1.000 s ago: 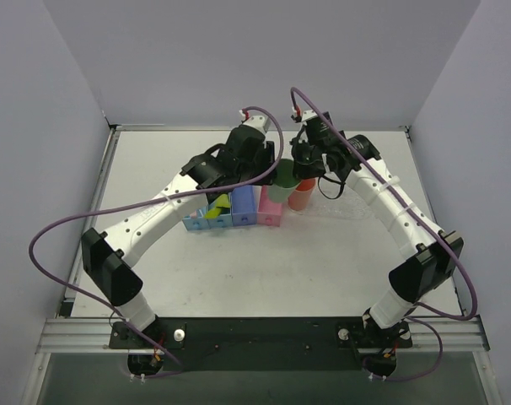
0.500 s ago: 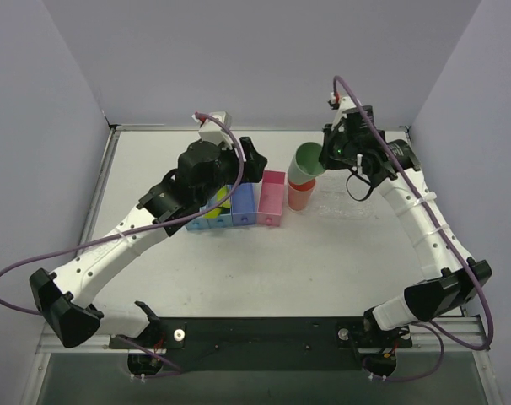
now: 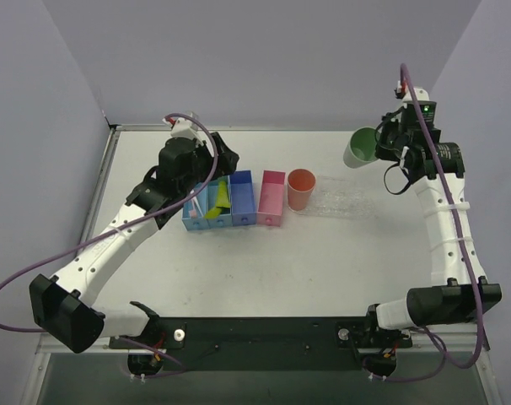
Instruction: Prepare toiletry sets of a toothbrush and toothpaste on the tray
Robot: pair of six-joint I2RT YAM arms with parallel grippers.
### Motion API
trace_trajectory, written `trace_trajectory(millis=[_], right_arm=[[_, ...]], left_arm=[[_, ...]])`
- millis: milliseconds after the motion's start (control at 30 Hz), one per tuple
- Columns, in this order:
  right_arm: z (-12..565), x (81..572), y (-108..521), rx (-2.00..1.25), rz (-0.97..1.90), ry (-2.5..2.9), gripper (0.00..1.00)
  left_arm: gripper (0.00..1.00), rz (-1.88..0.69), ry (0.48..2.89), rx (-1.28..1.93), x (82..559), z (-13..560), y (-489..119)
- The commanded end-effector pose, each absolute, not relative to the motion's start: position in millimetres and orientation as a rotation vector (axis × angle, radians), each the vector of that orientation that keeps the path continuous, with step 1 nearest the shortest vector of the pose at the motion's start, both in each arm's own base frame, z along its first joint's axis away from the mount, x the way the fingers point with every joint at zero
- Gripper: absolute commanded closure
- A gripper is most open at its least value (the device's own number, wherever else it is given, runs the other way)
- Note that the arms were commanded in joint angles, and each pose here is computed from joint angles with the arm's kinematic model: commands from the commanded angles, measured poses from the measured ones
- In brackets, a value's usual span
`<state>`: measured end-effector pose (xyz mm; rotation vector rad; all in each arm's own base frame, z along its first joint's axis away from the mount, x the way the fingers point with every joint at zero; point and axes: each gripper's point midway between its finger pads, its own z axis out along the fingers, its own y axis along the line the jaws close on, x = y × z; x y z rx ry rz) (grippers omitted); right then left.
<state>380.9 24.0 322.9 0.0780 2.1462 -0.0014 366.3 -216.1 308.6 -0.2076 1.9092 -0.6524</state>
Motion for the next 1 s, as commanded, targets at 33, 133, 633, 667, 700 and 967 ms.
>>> trace_trajectory(millis=[33, 133, 633, 667, 700, 967], right_arm=[[327, 380, -20, 0.255, 0.033, 2.114, 1.00], [302, 382, -39, 0.319, 0.019, 2.165, 1.00], [196, 383, -58, 0.394, -0.003, 2.351, 1.00], [189, 385, -60, 0.402, -0.008, 2.367, 1.00], [186, 385, -61, 0.403, -0.014, 2.373, 1.00], [162, 399, -66, 0.401, -0.032, 2.415, 1.00]], left_arm=[[0.12, -0.601, 1.857, -0.171, 360, 329, -204], [0.12, -0.592, 1.871, -0.164, 357, 322, -202], [0.13, -0.598, 1.900, -0.238, 347, 302, -195], [0.13, -0.594, 1.902, -0.240, 346, 302, -194], [0.13, -0.584, 1.911, -0.242, 346, 300, -193], [0.14, -0.564, 1.935, -0.266, 344, 295, -189]])
